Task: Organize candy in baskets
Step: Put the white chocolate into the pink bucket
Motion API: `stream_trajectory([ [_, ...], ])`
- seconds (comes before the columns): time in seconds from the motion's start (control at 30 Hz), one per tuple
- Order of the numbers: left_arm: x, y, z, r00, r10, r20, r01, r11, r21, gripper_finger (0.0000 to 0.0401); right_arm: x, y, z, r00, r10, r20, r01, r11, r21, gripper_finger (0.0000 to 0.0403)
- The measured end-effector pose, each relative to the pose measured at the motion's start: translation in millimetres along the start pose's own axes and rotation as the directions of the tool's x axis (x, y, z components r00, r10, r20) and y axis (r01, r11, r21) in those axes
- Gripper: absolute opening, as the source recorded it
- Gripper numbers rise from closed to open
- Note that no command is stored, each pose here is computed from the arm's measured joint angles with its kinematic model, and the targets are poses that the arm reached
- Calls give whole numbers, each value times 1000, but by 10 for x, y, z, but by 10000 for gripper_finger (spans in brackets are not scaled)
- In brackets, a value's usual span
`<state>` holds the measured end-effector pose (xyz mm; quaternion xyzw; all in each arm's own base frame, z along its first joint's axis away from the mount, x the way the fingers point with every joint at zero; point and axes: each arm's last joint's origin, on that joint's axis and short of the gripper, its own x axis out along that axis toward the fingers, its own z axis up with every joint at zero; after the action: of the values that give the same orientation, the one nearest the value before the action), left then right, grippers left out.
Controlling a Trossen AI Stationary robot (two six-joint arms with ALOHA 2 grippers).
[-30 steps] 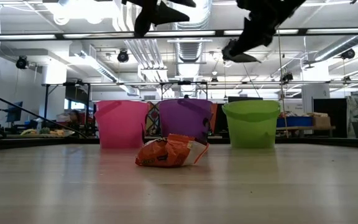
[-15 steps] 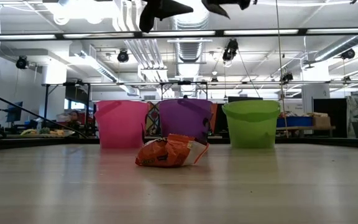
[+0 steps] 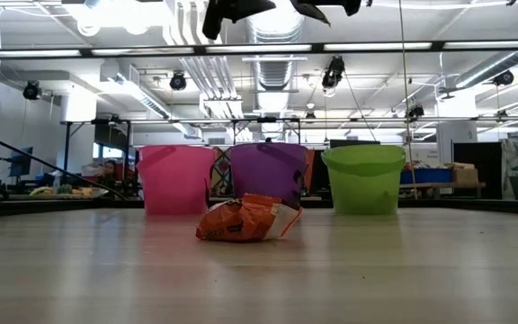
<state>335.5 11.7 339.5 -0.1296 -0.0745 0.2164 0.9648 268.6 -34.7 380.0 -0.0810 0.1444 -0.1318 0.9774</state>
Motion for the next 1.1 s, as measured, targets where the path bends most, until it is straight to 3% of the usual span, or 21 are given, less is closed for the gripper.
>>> stream_trajectory([
  [0.47, 79, -14, -62, 993, -120, 2, 120, 993, -11, 158, 20, 12, -58, 1000, 0, -20, 1, 1000, 22, 18],
  [1.1, 190, 144, -88, 997, -76, 12, 77, 995, -58, 152, 26, 17, -76, 1000, 2, -25, -1, 1000, 28, 18],
])
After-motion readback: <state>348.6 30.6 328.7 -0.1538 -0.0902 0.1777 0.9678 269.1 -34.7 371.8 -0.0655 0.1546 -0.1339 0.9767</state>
